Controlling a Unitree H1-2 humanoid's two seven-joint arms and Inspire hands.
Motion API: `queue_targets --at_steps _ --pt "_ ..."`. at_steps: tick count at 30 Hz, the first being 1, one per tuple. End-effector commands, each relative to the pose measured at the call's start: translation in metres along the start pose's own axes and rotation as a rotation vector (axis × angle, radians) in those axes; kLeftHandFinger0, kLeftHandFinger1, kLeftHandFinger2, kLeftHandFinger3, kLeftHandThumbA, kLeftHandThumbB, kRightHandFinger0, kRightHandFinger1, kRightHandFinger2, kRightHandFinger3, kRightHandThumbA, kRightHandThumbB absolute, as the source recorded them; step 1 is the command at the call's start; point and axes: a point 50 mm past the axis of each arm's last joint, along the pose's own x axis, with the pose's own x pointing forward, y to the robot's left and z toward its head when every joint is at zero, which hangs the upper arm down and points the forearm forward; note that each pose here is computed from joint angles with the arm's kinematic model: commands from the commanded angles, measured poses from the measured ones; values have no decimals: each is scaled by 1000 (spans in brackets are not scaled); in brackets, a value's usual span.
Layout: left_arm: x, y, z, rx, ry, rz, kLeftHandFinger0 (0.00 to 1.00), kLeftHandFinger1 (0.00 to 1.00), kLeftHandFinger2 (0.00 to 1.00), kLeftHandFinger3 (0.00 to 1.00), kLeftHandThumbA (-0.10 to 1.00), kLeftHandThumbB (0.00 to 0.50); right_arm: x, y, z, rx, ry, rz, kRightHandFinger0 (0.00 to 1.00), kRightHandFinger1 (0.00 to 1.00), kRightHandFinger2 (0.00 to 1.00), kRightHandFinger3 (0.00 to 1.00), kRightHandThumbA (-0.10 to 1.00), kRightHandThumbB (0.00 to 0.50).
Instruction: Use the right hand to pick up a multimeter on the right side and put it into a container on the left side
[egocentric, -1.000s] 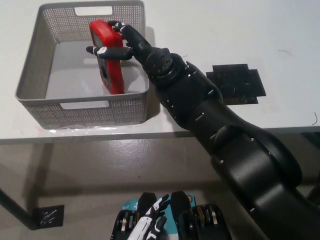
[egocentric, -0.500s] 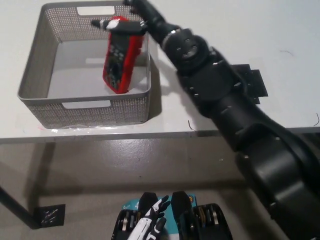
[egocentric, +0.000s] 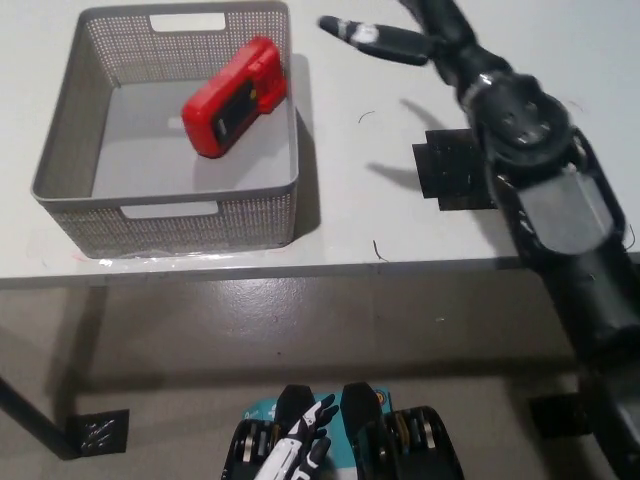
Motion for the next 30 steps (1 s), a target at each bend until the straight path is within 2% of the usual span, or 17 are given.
queue_targets --at_steps 1,2,3,5,7,10,11,13,15,16,19,30 --pt "-3 2 3 -1 -45 8 1000 1000 1000 1000 1000 500 -123 -70 118 35 -458 -17 1000 1000 1000 1000 944 410" --pt "-4 2 2 -4 -43 7 1000 1000 1000 1000 1000 500 -137 -67 114 12 -472 -12 1000 1000 1000 1000 958 395" --pt "-4 3 2 -6 -41 10 1000 1000 1000 1000 1000 500 -163 -60 108 -60 -487 -27 1000 1000 1000 1000 1000 422" --pt "-3 4 1 -7 -38 12 1000 1000 1000 1000 1000 500 -198 -46 97 -74 -496 -30 1000 1000 1000 1000 1000 432" --pt "-2 6 0 -12 -37 16 1000 1000 1000 1000 1000 500 -226 -30 85 -50 -504 -21 1000 1000 1000 1000 1000 398" --pt "-2 6 -2 -15 -29 24 1000 1000 1000 1000 1000 495 -262 -3 66 27 -492 -11 1000 1000 1000 1000 1000 379" --pt "-3 5 -2 -13 -27 28 1000 1000 1000 1000 1000 497 -272 7 61 55 -477 -6 1000 1000 1000 1000 1000 390" --pt "-3 5 -2 -13 -27 33 1000 1000 1000 1000 1000 497 -288 25 49 83 -452 -3 1000 1000 1000 1000 1000 384" --pt "-3 5 -2 -18 -28 35 1000 1000 1000 1000 1000 496 -301 39 38 115 -408 0 1000 1000 1000 1000 1000 383" --pt "-2 5 -2 -22 -29 40 1000 1000 1000 1000 1000 499 -307 46 33 121 -386 6 1000 1000 1000 1000 1000 364" --pt "-2 8 0 -38 -34 59 1000 1000 1000 1000 1000 494 -318 65 21 140 -344 42 1000 1000 1000 1000 1000 352" --pt "13 22 13 -80 -90 113 1000 1000 1000 1000 1000 483 -350 114 -23 250 -183 133 1000 1000 1000 1000 1000 357"
